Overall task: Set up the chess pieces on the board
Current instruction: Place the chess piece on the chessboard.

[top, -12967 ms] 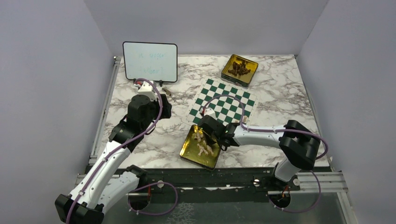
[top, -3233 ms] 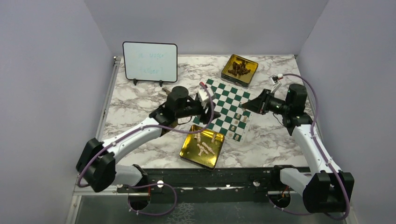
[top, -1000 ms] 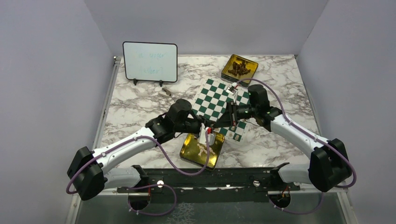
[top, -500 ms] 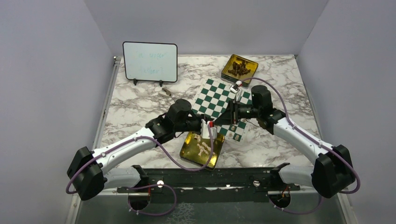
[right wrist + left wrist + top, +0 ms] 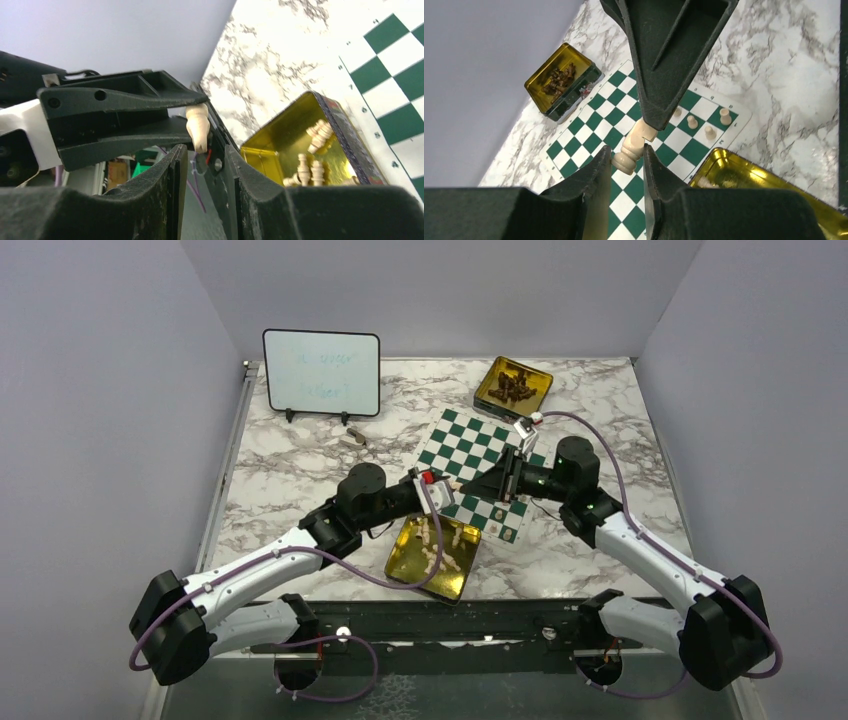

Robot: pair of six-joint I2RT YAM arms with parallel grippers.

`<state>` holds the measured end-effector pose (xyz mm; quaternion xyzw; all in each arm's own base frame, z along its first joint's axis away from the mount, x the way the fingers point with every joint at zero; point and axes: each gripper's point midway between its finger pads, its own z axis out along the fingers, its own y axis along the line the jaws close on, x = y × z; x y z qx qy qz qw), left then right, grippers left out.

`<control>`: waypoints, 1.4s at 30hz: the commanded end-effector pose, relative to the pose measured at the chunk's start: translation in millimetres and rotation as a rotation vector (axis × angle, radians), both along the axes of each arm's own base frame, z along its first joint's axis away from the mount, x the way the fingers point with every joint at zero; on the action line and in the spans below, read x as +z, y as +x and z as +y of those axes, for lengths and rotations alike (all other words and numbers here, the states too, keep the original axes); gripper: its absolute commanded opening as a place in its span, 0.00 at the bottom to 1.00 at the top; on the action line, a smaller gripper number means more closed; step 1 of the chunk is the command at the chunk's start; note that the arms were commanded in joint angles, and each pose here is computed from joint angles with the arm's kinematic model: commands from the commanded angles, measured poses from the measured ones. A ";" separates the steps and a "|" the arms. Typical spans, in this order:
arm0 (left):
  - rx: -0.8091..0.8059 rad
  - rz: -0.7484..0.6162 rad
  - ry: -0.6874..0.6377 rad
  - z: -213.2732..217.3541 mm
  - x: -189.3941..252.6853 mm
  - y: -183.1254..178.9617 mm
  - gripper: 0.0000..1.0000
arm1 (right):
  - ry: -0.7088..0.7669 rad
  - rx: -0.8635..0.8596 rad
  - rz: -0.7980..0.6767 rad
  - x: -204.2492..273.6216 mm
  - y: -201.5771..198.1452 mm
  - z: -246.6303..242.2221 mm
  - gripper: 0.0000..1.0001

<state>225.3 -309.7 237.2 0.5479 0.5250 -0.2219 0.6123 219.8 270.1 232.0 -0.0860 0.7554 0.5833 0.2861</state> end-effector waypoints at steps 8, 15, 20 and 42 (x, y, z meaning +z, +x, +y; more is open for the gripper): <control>0.039 0.110 -0.236 -6.7 40.7 -1.8 0.00 | 0.150 -0.044 -0.069 44.7 11.5 6.0 0.30; 0.075 0.126 -0.236 -5.2 36.7 3.7 0.00 | 0.131 -0.057 -0.042 39.7 14.2 5.9 0.15; 0.082 0.126 -0.226 -4.9 32.6 5.3 0.14 | 0.106 -0.087 -0.030 32.7 18.6 3.9 0.02; 0.371 0.342 -0.051 42.6 -16.1 19.9 0.99 | -0.837 -0.448 -0.088 -27.9 98.5 -98.8 0.01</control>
